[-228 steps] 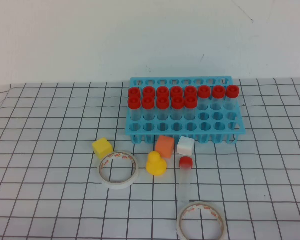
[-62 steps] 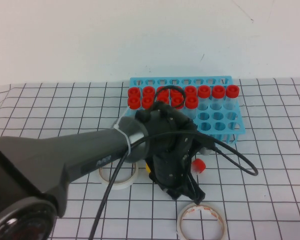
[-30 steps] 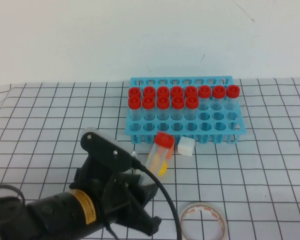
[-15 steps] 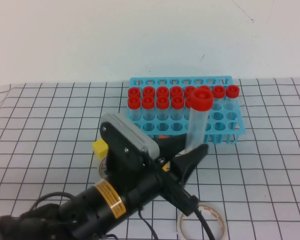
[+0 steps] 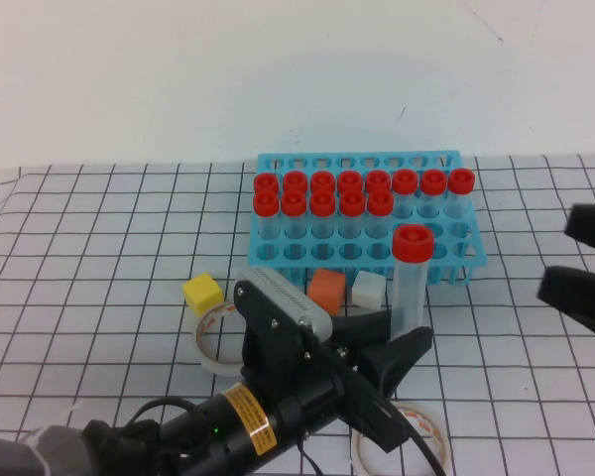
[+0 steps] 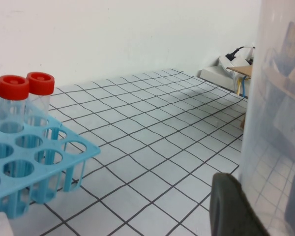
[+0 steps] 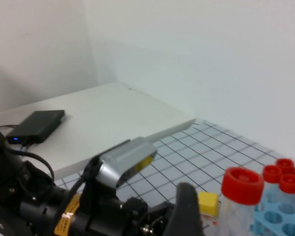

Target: Place the test tubes

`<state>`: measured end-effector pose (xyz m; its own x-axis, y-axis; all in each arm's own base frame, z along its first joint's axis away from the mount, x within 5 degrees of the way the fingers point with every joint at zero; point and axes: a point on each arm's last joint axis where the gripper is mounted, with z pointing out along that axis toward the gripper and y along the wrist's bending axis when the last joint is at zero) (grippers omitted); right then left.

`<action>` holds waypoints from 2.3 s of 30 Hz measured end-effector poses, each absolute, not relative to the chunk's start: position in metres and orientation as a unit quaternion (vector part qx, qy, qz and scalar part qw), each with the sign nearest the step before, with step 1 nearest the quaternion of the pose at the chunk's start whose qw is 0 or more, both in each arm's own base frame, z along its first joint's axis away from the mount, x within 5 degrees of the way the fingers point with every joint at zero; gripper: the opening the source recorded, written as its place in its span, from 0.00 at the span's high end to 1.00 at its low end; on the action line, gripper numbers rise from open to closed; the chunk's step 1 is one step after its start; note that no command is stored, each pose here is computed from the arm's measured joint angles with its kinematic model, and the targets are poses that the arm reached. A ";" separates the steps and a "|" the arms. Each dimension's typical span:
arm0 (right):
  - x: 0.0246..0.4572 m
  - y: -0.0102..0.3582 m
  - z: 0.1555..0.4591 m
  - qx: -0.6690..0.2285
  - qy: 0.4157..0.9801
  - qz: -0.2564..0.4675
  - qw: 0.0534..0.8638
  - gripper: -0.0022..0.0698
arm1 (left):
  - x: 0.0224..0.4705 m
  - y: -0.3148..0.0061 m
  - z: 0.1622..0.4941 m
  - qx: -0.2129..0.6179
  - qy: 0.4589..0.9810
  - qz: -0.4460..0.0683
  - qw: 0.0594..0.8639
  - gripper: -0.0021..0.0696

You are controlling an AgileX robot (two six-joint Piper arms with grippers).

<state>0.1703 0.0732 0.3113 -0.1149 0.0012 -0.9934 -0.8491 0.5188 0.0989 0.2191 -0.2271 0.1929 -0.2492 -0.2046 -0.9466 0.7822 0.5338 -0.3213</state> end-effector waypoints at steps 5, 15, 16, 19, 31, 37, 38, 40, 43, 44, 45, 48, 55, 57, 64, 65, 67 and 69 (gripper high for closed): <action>0.194 0.090 0.315 -0.361 0.637 0.391 0.558 0.21 | 0.219 -0.227 0.193 0.218 0.662 -0.431 0.573 0.67; 0.243 0.140 0.305 -0.395 0.653 0.396 0.511 0.21 | 0.219 -0.227 0.193 0.220 0.660 -0.430 0.575 0.67; 0.247 0.143 0.303 -0.395 0.655 0.397 0.507 0.21 | 0.219 -0.227 0.193 0.220 0.660 -0.430 0.575 0.67; 0.257 0.146 0.294 -0.391 0.665 0.400 0.495 0.21 | 0.219 -0.227 0.193 0.222 0.659 -0.428 0.577 0.67; 0.264 0.149 0.281 -0.387 0.673 0.414 0.475 0.25 | 0.219 -0.227 0.193 0.226 0.658 -0.425 0.579 0.67; 0.263 0.149 0.281 -0.379 0.678 0.421 0.469 0.48 | 0.219 -0.227 0.193 0.227 0.657 -0.425 0.580 0.67; 0.263 0.149 0.281 -0.377 0.679 0.422 0.468 0.51 | 0.219 -0.227 0.193 0.227 0.657 -0.424 0.581 0.67; 0.264 0.149 0.281 -0.375 0.681 0.421 0.467 0.57 | 0.219 -0.227 0.193 0.228 0.657 -0.424 0.580 0.67; 0.264 0.149 0.281 -0.375 0.681 0.420 0.468 0.58 | 0.219 -0.227 0.193 0.229 0.657 -0.424 0.580 0.67; 0.264 0.149 0.281 -0.376 0.681 0.420 0.468 0.58 | 0.219 -0.227 0.193 0.229 0.657 -0.424 0.580 0.67; 0.264 0.149 0.281 -0.376 0.681 0.420 0.468 0.58 | 0.219 -0.227 0.193 0.229 0.657 -0.424 0.580 0.67; 0.264 0.149 0.281 -0.376 0.681 0.420 0.468 0.58 | 0.219 -0.227 0.193 0.229 0.656 -0.425 0.581 0.67; 0.264 0.149 0.282 -0.375 0.680 0.421 0.469 0.58 | 0.219 -0.227 0.193 0.238 0.652 -0.416 0.587 0.51; 0.265 0.147 0.284 -0.377 0.677 0.417 0.475 0.58 | 0.218 -0.226 0.196 0.242 0.649 -0.415 0.590 0.45; 0.260 0.122 0.310 -0.366 0.664 0.385 0.527 0.58 | 0.213 -0.183 0.211 0.240 0.640 -0.384 0.621 0.41; 0.258 0.119 0.315 -0.365 0.660 0.380 0.535 0.58 | 0.211 -0.175 0.213 0.237 0.641 -0.378 0.625 0.42; 0.253 0.115 0.325 -0.366 0.652 0.372 0.549 0.58 | 0.204 -0.155 0.216 0.236 0.640 -0.363 0.635 0.51; 0.246 0.113 0.333 -0.373 0.643 0.365 0.560 0.58 | 0.195 -0.138 0.220 0.243 0.636 -0.348 0.645 0.66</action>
<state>0.2456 0.1131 0.3331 -0.0932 -0.0704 -0.9932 -0.8893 0.4545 0.0512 0.1950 -0.1380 0.2203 -0.0503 -0.1394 -0.9890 0.7584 0.6390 -0.1286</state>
